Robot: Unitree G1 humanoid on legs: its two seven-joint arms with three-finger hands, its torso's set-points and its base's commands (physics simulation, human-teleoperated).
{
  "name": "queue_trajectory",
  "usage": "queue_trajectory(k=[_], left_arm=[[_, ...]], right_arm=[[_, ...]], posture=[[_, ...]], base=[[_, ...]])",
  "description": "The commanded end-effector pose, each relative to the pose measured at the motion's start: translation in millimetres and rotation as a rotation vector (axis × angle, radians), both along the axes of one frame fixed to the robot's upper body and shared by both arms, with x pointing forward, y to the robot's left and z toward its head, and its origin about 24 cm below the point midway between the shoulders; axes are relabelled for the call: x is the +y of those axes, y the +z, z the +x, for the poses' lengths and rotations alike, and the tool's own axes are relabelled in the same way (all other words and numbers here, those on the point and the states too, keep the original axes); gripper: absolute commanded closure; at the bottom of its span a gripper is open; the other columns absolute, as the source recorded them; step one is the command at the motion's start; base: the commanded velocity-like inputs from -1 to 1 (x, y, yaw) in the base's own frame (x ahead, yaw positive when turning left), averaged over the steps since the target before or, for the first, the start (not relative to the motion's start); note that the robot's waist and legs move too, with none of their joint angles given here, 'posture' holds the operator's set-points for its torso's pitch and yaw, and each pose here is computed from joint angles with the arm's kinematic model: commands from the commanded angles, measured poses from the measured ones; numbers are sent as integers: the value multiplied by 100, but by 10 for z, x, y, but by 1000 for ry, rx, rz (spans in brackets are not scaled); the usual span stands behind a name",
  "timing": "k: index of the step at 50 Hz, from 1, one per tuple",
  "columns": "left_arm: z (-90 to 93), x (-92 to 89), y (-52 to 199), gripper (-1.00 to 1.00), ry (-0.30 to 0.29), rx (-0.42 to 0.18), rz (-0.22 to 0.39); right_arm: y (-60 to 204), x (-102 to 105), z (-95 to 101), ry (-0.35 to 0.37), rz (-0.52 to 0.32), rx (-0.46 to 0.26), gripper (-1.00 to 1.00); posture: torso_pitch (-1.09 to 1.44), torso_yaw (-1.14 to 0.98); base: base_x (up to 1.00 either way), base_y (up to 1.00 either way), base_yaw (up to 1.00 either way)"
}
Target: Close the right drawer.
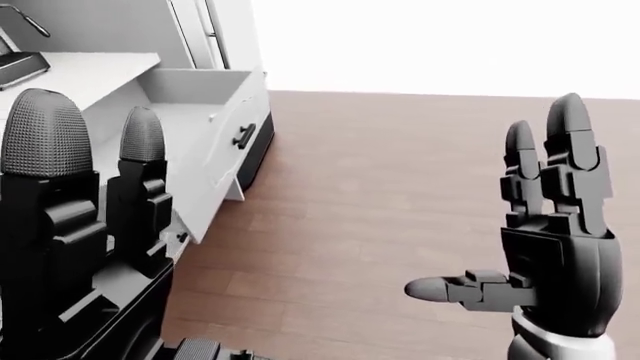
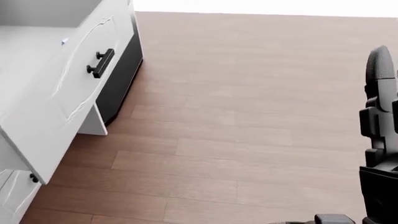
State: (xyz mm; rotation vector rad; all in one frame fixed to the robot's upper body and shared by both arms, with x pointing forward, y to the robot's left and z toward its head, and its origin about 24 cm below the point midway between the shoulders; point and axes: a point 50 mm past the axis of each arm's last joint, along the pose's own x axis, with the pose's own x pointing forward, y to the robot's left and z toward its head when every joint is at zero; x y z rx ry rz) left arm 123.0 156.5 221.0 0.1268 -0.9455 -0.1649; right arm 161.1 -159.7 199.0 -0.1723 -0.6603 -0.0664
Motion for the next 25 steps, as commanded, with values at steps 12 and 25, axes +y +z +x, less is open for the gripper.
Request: queue_trajectory(k=[12,25], left_arm=[[-62,-5,53,-100,-6,-50,0],[-66,-9,50,-100,-7,-51,1]], right_arm=[[70,18,-52,12,-7,-62,-100],[82,26,-60,17,-13,-61,-100]], posture=[[0,0],[0,0]], base=[[0,14,0],[0,13,0]])
